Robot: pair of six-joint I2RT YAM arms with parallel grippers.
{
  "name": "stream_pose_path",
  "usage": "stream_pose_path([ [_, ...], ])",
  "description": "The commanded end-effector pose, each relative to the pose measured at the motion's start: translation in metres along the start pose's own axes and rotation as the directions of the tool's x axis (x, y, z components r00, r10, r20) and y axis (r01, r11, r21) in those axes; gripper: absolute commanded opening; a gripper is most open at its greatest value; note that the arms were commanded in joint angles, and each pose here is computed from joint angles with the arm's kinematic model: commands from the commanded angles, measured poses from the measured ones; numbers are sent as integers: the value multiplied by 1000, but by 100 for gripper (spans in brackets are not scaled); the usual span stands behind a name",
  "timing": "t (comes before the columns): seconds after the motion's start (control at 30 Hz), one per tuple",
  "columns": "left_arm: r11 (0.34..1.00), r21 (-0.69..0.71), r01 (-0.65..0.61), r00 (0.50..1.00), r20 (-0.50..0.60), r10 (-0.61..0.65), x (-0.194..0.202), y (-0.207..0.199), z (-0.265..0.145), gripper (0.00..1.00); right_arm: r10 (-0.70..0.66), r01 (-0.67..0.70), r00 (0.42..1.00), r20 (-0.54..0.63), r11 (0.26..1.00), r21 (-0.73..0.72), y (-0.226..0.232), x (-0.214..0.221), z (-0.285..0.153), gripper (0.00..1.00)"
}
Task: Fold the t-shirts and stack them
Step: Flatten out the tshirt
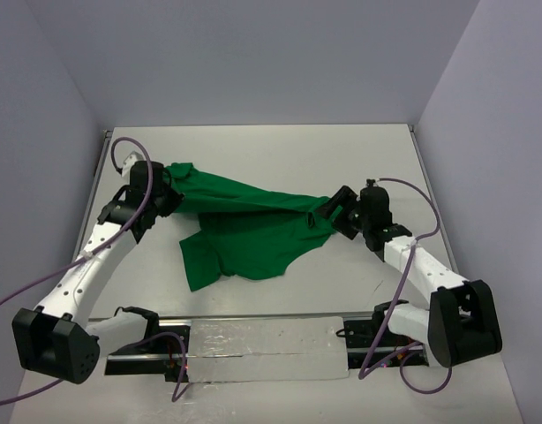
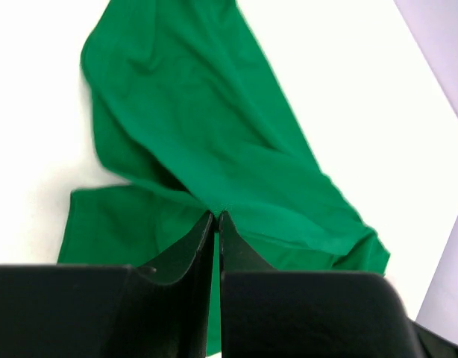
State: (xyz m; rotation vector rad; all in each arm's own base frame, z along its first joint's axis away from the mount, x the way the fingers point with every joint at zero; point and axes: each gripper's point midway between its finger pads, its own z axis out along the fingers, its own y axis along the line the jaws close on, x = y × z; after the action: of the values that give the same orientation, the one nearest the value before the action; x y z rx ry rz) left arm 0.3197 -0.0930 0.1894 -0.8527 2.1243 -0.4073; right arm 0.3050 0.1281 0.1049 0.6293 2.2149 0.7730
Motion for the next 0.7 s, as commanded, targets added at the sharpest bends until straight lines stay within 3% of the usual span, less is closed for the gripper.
stream_pose_path([
  [0.0,999,34,-22,996,93,18,-52,-31,-11,10,119,-120,993,-15,977,-179,45,-12,6,85],
  [0.2,997,55,-45,989,145,37,-94,-62,-17,10,137,-135,990,39,990,-37,14,-20,23,84],
  [0.4,996,73,-54,990,134,44,-93,-67,-14,10,37,-47,985,167,997,55,1,-45,10,83],
  [0.57,996,77,-43,993,110,35,-85,-65,-5,10,13,-13,999,36,1000,-6,22,-30,23,76],
  [0.67,996,75,-42,994,107,34,-84,-63,-4,10,44,-42,999,30,998,-53,30,-18,25,74],
])
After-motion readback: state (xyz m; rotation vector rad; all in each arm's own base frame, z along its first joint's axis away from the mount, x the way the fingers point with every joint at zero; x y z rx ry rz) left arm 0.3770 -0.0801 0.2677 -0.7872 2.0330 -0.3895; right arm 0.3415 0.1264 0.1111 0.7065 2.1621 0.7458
